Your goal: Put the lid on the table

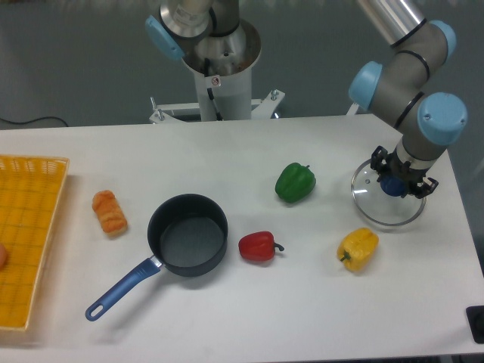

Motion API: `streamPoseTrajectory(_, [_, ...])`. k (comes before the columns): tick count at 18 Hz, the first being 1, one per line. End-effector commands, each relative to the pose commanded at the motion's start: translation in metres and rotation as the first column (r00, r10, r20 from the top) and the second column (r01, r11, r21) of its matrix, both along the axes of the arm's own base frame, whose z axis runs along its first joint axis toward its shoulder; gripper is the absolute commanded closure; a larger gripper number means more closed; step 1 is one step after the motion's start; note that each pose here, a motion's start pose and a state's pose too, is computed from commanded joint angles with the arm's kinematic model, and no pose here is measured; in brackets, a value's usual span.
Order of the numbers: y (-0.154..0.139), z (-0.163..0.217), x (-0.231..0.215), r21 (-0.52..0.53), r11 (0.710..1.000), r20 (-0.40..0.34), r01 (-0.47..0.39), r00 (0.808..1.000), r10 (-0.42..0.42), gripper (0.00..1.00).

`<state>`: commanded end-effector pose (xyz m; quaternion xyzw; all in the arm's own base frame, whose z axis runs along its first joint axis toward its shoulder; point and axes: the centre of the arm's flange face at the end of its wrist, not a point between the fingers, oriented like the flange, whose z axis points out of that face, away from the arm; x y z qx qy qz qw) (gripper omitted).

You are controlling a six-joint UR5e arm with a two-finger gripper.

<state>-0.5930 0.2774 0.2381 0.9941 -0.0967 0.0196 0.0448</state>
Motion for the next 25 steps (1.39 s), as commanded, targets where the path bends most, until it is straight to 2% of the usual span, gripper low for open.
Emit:
streamPoseTrajectory(23, [0.000,-0.015,0.004,-0.007,1.000,0.022,0.003,1.000,-0.003,0.42])
streamPoseTrajectory(24, [0.000,-0.015,0.004,-0.007,1.000,0.022,0.005,1.000,-0.005,0.38])
streamPoseTrajectory(25, [0.000,-0.013,0.003,-0.007,1.000,0.016,0.005,1.000,-0.005,0.28])
